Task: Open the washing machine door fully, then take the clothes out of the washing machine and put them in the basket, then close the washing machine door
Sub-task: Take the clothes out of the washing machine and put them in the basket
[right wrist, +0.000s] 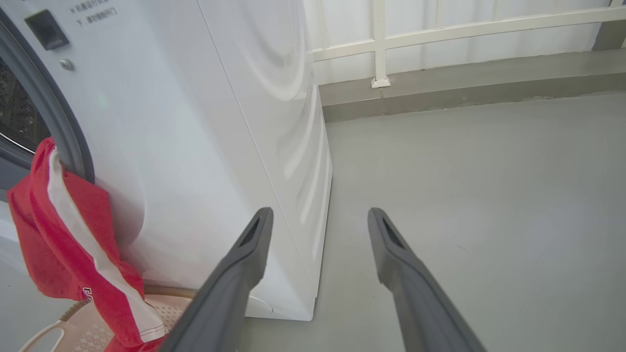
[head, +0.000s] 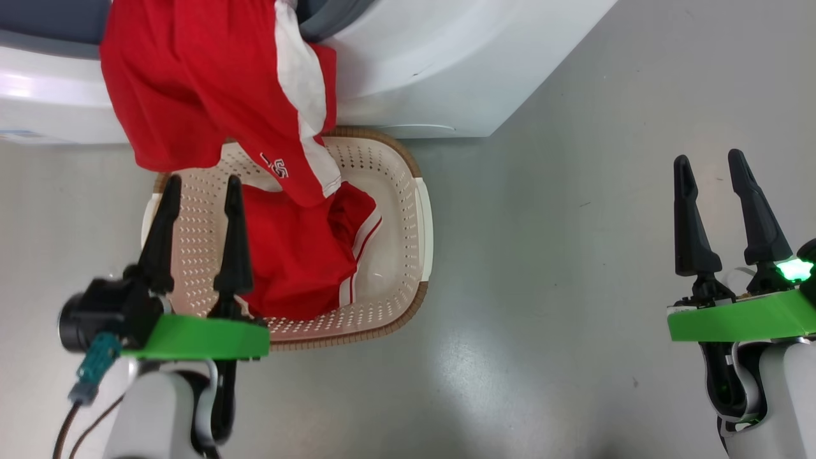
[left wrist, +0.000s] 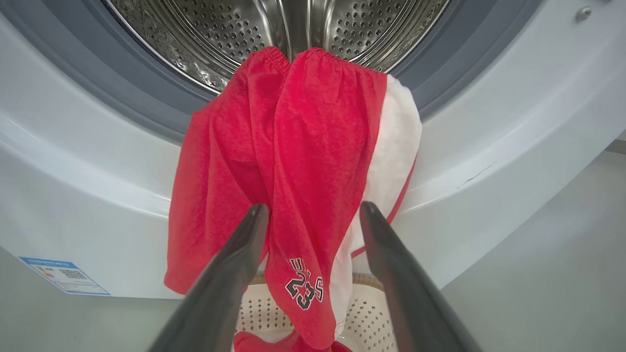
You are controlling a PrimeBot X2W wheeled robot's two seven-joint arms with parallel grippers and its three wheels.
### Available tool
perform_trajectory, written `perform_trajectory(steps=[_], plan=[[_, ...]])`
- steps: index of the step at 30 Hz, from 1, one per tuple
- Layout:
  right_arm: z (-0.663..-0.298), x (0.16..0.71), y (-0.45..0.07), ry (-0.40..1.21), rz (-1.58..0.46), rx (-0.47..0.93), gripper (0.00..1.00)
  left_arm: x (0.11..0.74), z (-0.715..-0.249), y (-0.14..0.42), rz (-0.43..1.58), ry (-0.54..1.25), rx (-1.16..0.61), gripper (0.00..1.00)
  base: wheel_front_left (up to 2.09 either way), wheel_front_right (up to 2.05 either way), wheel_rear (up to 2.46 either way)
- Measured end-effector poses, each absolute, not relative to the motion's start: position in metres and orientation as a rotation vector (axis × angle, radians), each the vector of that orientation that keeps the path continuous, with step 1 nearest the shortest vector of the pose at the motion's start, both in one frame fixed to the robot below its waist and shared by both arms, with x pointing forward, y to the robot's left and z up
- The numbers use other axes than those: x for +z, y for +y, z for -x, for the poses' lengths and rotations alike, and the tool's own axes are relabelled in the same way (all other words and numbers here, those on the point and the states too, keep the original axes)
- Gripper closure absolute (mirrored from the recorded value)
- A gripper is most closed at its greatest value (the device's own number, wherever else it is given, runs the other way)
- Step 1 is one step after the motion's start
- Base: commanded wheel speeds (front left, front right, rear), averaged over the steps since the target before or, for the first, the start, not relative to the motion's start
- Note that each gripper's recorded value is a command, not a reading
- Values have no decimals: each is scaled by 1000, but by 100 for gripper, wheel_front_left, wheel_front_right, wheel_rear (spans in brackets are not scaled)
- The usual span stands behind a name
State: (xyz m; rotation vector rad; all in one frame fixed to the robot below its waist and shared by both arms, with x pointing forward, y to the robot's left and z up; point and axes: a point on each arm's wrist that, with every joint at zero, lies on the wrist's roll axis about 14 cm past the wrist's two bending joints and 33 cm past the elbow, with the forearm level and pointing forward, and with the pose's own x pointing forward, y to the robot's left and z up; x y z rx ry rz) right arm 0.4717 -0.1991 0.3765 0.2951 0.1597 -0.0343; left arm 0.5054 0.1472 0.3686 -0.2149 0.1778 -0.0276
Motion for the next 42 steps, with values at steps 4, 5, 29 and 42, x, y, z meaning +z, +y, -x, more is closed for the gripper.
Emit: perform_trajectory(steps=[4, 5, 29, 42], plan=[[-467, 376, -202, 165, -292, -42, 0, 375, -494, 152, 219, 166, -6, 0, 0, 0, 0], [-466, 376, -202, 169, -292, -44, 0, 376, -492, 152, 224, 164, -1, 0, 0, 0, 0], [-468, 363, -197, 195, -297, -35, 0, 413, -545, 144, 239, 23, -86, 0, 0, 0, 0], [-470, 353, -193, 216, -298, -25, 0, 409, -618, 136, 248, 106, -193, 0, 0, 0, 0]])
